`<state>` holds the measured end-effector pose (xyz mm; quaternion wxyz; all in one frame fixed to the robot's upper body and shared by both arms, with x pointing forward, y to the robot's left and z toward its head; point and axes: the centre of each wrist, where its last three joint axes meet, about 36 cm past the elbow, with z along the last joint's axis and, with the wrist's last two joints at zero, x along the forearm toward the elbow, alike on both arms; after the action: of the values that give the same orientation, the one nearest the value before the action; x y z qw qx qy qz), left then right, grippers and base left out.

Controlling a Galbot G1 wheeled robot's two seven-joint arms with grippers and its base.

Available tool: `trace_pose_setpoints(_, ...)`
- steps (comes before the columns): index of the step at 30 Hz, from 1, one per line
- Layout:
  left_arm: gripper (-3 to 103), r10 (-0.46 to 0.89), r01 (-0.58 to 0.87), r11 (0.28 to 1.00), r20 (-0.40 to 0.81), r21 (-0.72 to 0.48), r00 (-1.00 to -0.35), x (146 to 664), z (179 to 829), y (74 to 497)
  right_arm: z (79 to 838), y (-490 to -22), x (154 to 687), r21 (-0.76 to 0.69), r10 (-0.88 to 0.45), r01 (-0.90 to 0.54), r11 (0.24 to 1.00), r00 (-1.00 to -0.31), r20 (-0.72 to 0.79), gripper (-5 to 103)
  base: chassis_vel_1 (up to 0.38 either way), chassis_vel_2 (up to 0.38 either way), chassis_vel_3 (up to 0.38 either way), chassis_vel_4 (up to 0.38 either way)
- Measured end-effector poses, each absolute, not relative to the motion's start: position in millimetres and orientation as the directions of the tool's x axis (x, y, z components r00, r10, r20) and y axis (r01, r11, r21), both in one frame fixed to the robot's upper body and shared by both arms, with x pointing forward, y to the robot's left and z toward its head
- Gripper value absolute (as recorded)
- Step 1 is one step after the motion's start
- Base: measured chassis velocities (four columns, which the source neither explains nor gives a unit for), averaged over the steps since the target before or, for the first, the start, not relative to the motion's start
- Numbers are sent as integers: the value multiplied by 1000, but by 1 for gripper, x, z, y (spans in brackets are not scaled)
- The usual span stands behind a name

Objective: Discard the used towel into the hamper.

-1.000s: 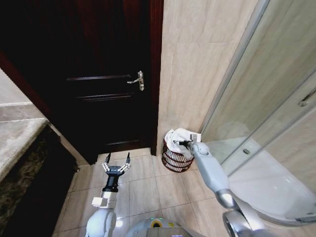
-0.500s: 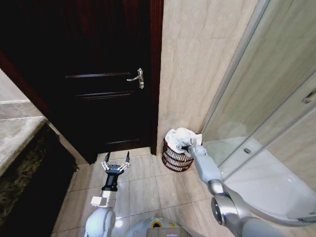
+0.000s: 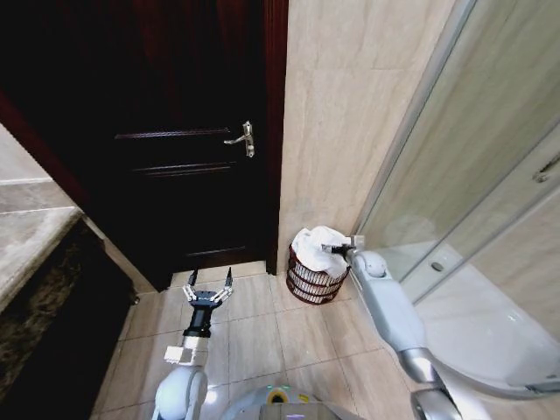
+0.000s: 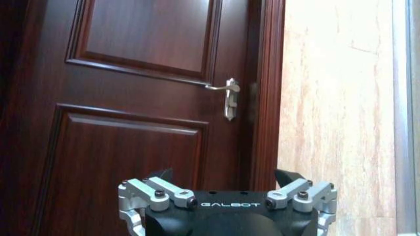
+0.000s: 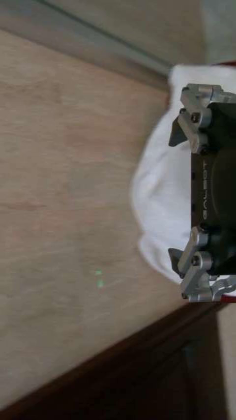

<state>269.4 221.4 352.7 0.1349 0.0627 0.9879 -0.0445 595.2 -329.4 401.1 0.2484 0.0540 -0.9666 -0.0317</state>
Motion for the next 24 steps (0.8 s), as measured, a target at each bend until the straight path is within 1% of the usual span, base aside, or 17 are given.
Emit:
trace_pose_setpoints(5, 100, 102, 124, 990, -271, -65, -957, 265, 354, 226, 383, -331, 623, 139, -157, -101, 985, -862, 482, 100, 0, 0, 0, 0)
trace_pose_setpoints(11, 100, 88, 111, 991, -272, -70, -958, 265, 353, 226, 359, -312, 656, 189, -184, -96, 977, -827, 532, 100, 0, 0, 0, 0)
trace_pose_setpoints(13, 100, 87, 110, 991, -272, -71, -959, 265, 353, 226, 356, -308, 659, 202, -186, -87, 976, -818, 545, 100, 0, 0, 0, 0)
trace_pose_setpoints(15, 100, 85, 108, 992, -274, -69, -958, 265, 354, 227, 345, -304, 660, 208, -183, -73, 975, -795, 578, 100, 0, 0, 0, 0)
trace_pose_setpoints(16, 100, 85, 108, 992, -274, -69, -958, 265, 354, 227, 345, -304, 660, 208, -183, -73, 975, -795, 578, 100, 0, 0, 0, 0)
trace_pose_setpoints(19, 100, 84, 106, 992, -277, -67, -957, 266, 355, 229, 324, -307, 652, 191, -165, -52, 980, -749, 642, 100, 0, 0, 0, 0)
trace_pose_setpoints(20, 100, 84, 106, 992, -277, -67, -957, 266, 355, 229, 324, -307, 652, 191, -165, -52, 980, -749, 642, 100, 0, 0, 0, 0)
trace_pose_setpoints(23, 100, 87, 110, 992, -277, -68, -957, 267, 355, 228, 305, -316, 635, 202, -168, -31, 979, -680, 713, 100, 0, 0, 0, 0)
trace_pose_setpoints(24, 100, 87, 110, 992, -277, -68, -957, 267, 355, 228, 305, -316, 635, 202, -168, -31, 979, -680, 713, 100, 0, 0, 0, 0)
